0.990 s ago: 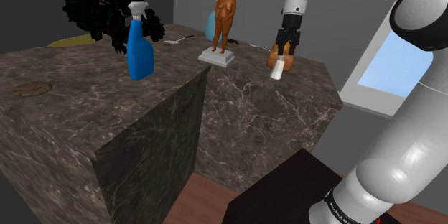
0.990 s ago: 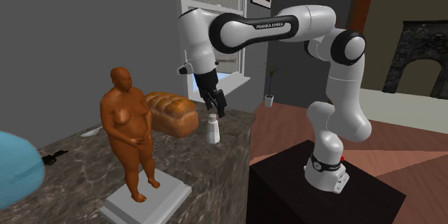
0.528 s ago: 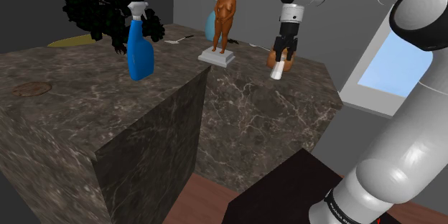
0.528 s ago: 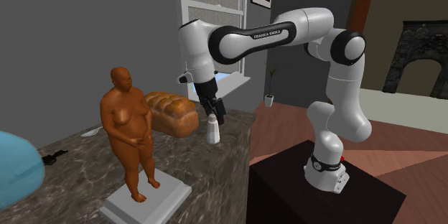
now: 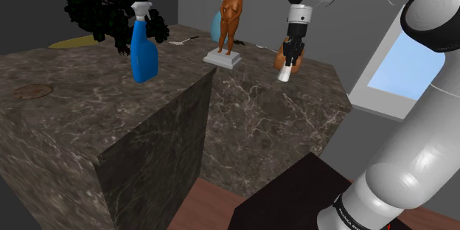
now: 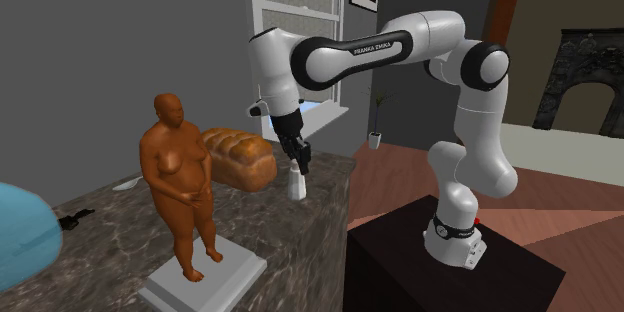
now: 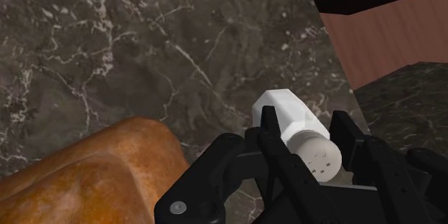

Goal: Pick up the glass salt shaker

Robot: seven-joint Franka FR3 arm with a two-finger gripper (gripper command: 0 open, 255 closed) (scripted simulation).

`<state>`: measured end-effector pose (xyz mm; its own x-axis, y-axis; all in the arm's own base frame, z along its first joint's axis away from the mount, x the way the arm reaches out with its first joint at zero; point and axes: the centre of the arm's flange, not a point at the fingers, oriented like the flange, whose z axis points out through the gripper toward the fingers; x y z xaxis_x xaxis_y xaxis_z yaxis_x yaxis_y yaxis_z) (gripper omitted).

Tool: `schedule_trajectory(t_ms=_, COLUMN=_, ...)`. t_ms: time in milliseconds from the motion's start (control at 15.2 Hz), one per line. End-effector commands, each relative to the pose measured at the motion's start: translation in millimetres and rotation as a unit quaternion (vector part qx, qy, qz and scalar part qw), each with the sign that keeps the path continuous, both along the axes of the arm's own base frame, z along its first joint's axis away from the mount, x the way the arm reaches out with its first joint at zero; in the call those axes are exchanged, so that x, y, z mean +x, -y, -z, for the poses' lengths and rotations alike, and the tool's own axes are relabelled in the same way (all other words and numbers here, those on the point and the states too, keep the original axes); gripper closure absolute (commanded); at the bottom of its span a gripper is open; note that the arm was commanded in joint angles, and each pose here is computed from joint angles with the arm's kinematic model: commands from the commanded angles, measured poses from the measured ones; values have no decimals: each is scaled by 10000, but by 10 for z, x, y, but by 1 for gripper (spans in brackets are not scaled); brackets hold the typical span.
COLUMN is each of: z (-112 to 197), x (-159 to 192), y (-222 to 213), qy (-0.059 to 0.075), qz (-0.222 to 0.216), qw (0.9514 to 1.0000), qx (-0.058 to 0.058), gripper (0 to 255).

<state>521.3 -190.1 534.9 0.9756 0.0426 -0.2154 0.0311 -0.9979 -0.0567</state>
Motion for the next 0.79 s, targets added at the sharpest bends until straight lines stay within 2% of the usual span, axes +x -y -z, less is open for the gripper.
schedule_trajectory(t_ms=0, z=8, x=1, y=-7, qy=-8, qz=-5, qw=10000, qx=6, gripper=255)
schedule_trajectory(t_ms=726, z=-512, x=7, y=-2, qy=-9, qz=-6, qw=10000, qx=7, gripper=255)
